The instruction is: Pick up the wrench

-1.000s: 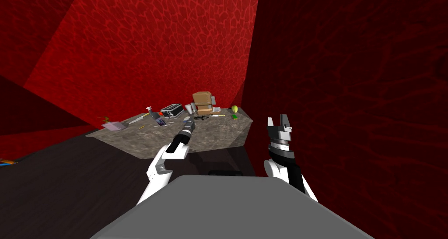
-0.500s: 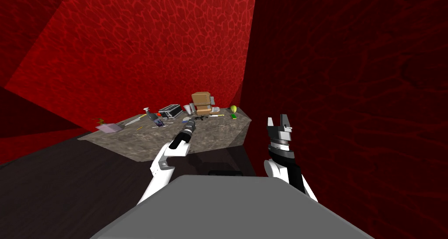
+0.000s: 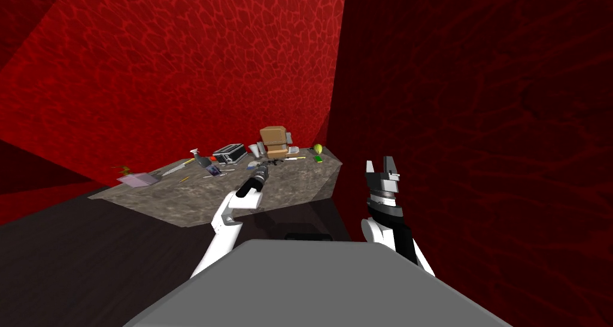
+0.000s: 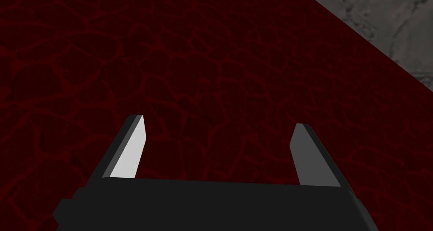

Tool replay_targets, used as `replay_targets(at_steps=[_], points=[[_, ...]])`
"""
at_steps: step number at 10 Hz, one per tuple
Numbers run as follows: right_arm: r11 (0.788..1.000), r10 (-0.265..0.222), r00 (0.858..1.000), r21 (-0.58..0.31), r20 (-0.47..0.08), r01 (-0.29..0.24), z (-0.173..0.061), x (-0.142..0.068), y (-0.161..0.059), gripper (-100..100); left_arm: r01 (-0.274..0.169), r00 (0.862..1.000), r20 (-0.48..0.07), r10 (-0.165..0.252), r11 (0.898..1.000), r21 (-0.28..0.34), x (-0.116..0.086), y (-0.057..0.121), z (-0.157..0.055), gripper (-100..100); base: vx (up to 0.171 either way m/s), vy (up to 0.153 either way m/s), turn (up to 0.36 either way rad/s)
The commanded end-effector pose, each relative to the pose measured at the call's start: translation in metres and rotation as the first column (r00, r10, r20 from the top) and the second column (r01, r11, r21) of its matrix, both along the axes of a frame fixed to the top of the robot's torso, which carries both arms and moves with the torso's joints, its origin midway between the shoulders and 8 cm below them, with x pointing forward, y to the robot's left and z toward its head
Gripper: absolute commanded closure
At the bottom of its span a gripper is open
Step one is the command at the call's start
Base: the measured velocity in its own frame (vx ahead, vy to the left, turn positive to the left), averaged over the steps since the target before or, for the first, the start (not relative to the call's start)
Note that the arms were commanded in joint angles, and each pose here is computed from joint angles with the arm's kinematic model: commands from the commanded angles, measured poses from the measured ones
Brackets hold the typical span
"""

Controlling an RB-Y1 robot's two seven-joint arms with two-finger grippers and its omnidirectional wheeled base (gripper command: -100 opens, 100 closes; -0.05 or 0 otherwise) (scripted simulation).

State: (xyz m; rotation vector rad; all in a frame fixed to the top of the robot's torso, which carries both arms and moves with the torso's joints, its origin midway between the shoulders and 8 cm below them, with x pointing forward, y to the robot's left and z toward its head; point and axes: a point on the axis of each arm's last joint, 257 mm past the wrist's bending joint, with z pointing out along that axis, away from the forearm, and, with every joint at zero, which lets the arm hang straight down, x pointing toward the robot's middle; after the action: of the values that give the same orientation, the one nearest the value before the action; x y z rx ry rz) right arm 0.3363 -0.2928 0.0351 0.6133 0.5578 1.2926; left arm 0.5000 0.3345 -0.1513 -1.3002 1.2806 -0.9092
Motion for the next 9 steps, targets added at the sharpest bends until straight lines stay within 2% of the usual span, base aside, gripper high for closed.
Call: replay_targets(at_steps=[1, 4, 5, 9], points=[[1.000, 0.000, 1.000, 0.000, 0.000, 0.000, 0.000, 0.000, 0.000, 0, -0.015, 0.999, -0.044, 0.015, 1.000, -0.014, 0.001, 0.003, -0.011, -100, 0.015, 0.052, -0.071], [1.000, 0.000, 1.000, 0.000, 0.000, 0.000, 0.000, 0.000, 0.000, 0, -0.040, 0.993, -0.109, 0.035, 0.998, -0.038, 0.004, 0.006, -0.025, -100, 0.015, 0.037, -0.062], [1.000, 0.000, 1.000, 0.000, 0.000, 0.000, 0.000, 0.000, 0.000, 0, -0.049, 0.991, -0.127, 0.041, 0.997, -0.059, 0.011, 0.005, -0.026, -100, 0.043, 0.076, -0.134], [1.000, 0.000, 1.000, 0.000, 0.000, 0.000, 0.000, 0.000, 0.000, 0, -0.080, 0.976, -0.207, 0.062, 0.993, -0.081, 0.011, 0.007, -0.042, -100, 0.035, 0.043, -0.060]])
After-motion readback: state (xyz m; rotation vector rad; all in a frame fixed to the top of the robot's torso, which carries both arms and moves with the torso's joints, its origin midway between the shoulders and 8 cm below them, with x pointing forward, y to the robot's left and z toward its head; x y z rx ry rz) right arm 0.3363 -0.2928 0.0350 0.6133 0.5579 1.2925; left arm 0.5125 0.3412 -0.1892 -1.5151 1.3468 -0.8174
